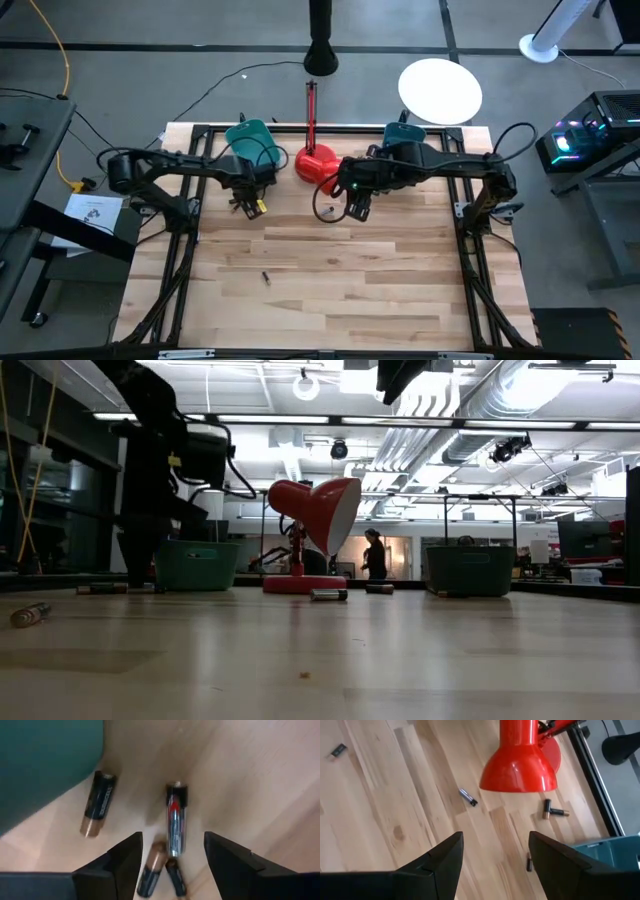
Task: Sort batteries
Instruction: Put the silver battery into the blue bin
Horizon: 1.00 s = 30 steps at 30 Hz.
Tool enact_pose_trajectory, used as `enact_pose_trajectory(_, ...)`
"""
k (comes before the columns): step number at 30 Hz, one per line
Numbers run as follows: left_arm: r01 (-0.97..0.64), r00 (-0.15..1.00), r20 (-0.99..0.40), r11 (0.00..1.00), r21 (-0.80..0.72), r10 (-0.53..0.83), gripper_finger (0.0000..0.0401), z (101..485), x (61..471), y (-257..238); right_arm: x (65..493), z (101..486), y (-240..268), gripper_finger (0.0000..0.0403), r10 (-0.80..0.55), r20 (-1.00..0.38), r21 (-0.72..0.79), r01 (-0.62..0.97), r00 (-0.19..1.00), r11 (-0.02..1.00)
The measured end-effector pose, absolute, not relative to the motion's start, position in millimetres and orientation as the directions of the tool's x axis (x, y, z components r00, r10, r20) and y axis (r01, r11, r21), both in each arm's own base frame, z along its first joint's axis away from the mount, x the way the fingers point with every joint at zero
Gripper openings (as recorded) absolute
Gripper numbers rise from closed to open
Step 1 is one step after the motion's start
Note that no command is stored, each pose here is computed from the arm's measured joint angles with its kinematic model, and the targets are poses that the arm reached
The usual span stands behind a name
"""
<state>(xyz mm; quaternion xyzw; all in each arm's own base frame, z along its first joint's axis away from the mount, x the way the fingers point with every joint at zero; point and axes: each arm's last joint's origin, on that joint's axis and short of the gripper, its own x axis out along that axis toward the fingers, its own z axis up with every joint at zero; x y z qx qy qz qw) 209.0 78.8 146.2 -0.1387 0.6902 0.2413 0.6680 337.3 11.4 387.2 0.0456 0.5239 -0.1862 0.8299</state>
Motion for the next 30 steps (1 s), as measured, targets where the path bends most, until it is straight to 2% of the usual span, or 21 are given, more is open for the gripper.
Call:
enact_pose_trajectory(3,-0.512,-0.070,-0.994,0.852,0.111,0.087,0.0198,138.1,212.4,80.1,338.4,387.7,11.5,0.0220,-0.261,-0.882,-0.114,0.358,0.393,0.927)
enact_pose_trajectory(5,-0.514,-0.065,-0.997,0.855,0.074,0.047,0.0176,135.3,213.9,79.5,338.6,387.8,11.5,0.0220,-0.260,-0.881,-0.113,0.358,0.395,0.927)
enact_pose_trajectory(8,-0.530,-0.052,-0.998,0.848,0.012,-0.019,0.0107,135.8,214.6,74.8,338.6,387.8,11.5,0.0220,-0.260,-0.881,-0.113,0.358,0.395,0.927)
enact_pose_trajectory(10,-0.523,-0.016,-0.994,0.848,-0.082,-0.106,0.0044,141.4,213.9,65.8,338.6,387.8,11.5,0.0220,-0.260,-0.881,-0.113,0.358,0.395,0.927)
enact_pose_trajectory(11,-0.523,0.009,-0.990,0.843,-0.125,-0.141,0.0027,146.3,213.1,60.9,338.6,387.8,11.5,0.0220,-0.260,-0.881,-0.113,0.358,0.395,0.927)
enact_pose_trajectory(13,-0.513,0.097,-0.982,0.837,-0.190,-0.163,0.0024,162.0,212.3,53.8,338.6,387.8,11.5,0.0220,-0.260,-0.881,-0.113,0.358,0.395,0.927)
enact_pose_trajectory(16,-0.481,0.228,-0.966,0.849,-0.219,-0.120,0.0032,192.4,210.9,44.8,338.6,387.8,10.8,0.0220,-0.261,-0.881,-0.115,0.356,0.394,0.927)
enact_pose_trajectory(22,-0.481,0.470,-0.883,0.843,-0.240,0.017,0.0023,252.4,196.1,43.3,338.7,387.8,4.3,0.0220,-0.271,-0.881,-0.130,0.351,0.389,0.927)
enact_pose_trajectory(27,-0.399,0.715,-0.690,0.877,-0.268,0.114,0.0023,297.9,207.4,50.3,332.2,388.0,0.0,0.0220,-0.285,-0.895,-0.157,0.357,0.343,0.921)
enact_pose_trajectory(30,-0.327,0.827,-0.542,0.910,-0.255,0.145,0.0023,319.9,230.7,56.6,318.3,396.6,-1.4,0.0220,-0.358,-0.877,-0.218,0.401,0.319,0.890)
